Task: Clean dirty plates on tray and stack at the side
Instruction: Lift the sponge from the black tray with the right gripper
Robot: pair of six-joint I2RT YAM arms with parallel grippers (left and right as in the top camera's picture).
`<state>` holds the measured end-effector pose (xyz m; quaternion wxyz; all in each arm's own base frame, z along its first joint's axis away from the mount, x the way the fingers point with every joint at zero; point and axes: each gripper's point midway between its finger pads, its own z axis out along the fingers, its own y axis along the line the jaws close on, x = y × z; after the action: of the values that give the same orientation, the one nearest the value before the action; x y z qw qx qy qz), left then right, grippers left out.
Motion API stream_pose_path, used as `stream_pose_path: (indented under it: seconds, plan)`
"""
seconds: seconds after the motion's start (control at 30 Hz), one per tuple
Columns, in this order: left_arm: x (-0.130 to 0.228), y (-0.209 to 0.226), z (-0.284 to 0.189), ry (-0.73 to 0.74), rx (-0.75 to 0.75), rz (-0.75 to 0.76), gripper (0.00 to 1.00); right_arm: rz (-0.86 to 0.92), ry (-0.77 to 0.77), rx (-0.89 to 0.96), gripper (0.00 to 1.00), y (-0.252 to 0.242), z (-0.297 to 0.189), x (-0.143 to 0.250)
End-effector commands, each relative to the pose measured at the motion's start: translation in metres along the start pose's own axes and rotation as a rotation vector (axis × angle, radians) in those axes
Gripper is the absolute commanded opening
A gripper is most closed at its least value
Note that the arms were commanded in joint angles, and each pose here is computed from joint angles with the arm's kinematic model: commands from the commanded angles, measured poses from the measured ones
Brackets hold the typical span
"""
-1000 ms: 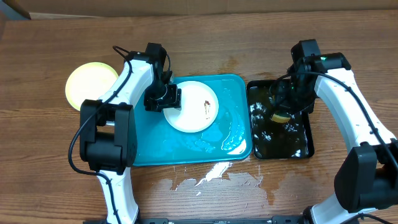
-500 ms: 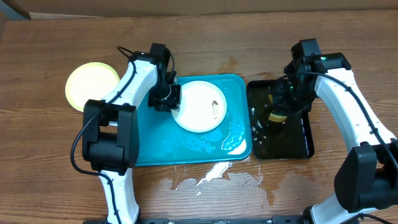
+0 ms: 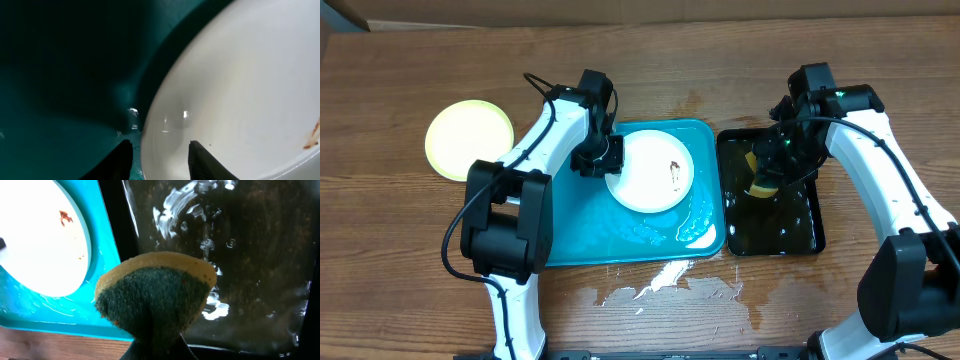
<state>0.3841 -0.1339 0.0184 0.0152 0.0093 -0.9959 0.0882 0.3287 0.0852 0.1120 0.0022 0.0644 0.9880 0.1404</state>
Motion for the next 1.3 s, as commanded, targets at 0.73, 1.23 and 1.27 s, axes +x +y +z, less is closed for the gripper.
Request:
stream_pose_path:
  seconds: [0.73,1.23,1.27]
  plan:
    - [0.041,0.013,0.006,0.098,-0.223,-0.217,0.09,-0.013,-0.04,0.12,0.04,-0.018,-0.01,-0.004]
    - [0.028,0.012,0.012,0.058,-0.202,-0.075,0.04,0.002,-0.03,0.128,0.04,-0.021,-0.003,-0.001]
    - [0.03,0.011,0.014,0.057,-0.204,-0.112,0.04,0.01,-0.03,0.129,0.04,-0.022,0.0,-0.001]
